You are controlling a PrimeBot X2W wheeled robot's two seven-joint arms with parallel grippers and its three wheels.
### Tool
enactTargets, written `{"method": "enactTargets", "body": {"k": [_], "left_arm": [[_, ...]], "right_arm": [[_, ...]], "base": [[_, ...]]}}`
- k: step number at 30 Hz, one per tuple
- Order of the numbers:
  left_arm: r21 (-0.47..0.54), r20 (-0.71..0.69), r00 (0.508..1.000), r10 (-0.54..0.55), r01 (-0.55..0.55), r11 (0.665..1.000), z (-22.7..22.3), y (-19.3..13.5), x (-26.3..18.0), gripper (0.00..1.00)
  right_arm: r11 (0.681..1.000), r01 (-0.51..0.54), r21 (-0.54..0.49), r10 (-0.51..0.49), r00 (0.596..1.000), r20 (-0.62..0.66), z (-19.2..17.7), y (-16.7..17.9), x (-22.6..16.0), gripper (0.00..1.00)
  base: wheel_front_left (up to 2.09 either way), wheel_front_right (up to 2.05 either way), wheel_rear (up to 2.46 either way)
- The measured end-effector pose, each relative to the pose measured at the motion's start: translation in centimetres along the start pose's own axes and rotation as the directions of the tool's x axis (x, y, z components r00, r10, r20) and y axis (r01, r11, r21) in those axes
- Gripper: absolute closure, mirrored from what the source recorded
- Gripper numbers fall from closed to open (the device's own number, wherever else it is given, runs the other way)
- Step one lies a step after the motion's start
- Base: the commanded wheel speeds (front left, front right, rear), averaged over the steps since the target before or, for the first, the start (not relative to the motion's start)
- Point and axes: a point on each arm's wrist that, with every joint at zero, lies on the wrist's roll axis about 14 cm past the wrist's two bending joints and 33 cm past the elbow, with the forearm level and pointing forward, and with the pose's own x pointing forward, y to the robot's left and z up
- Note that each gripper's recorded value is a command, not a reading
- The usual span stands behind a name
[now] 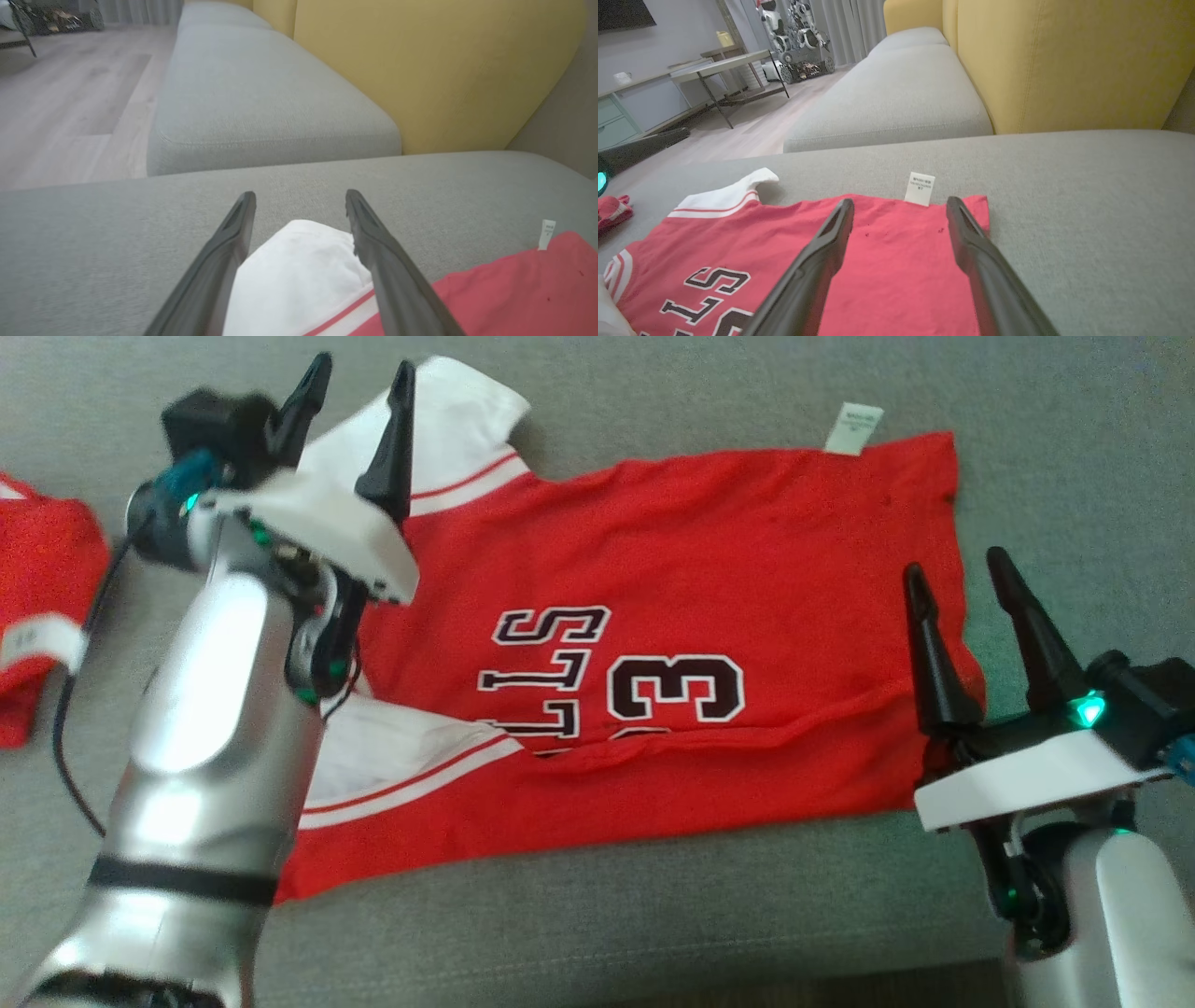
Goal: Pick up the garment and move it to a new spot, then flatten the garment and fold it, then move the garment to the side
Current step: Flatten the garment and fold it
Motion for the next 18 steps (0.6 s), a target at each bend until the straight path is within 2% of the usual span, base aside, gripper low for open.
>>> {"method": "enactTargets", "body": {"k": [5, 9, 13, 15, 16, 17, 18], "left_arm": [[-0.01, -0.099, 0.995, -0.033, 0.032, 0.999, -2.7, -0.8, 2.8, 0.0], [-0.001, -0.219, 0.976, -0.012, 0.012, 1.0, -6.0, 0.0, 4.2, 0.0], [-0.006, -0.386, 0.922, 0.034, -0.039, 0.999, -10.2, 1.3, 4.0, 0.0], [-0.007, -0.41, 0.911, 0.04, -0.047, 0.999, -10.3, 1.4, 4.4, 0.0], [-0.007, -0.413, 0.91, 0.04, -0.048, 0.999, -10.1, 1.3, 4.6, 0.08], [-0.007, -0.42, 0.907, 0.041, -0.049, 0.999, -10.2, 1.3, 4.6, 0.81], [-0.007, -0.423, 0.905, 0.041, -0.049, 0.999, -10.3, 1.3, 4.6, 1.0]], "right_arm": [[1.0, 0.02, 0.012, -0.02, 0.999, -0.039, -1.5, -0.7, 0.0, 0.0], [0.999, 0.039, 0.015, -0.038, 0.998, -0.043, -1.8, -1.5, 0.4, 0.0], [0.998, 0.06, 0.021, -0.059, 0.996, -0.059, -2.5, -2.3, 0.3, 0.0], [0.998, 0.066, 0.021, -0.065, 0.996, -0.061, -2.5, -2.4, 0.3, 0.0], [0.997, 0.068, 0.021, -0.067, 0.996, -0.062, -2.6, -2.5, 0.2, 0.0], [0.997, 0.071, 0.021, -0.069, 0.996, -0.063, -2.6, -2.6, 0.2, 0.0], [0.997, 0.073, 0.021, -0.072, 0.995, -0.063, -2.6, -2.7, 0.2, 0.0]], "base": [[0.0, 0.0, 0.0], [0.0, 0.0, 0.0], [0.0, 0.0, 0.0], [0.0, 0.0, 0.0], [0.0, 0.0, 0.0], [0.0, 0.0, 0.0], [0.0, 0.0, 0.0]]}}
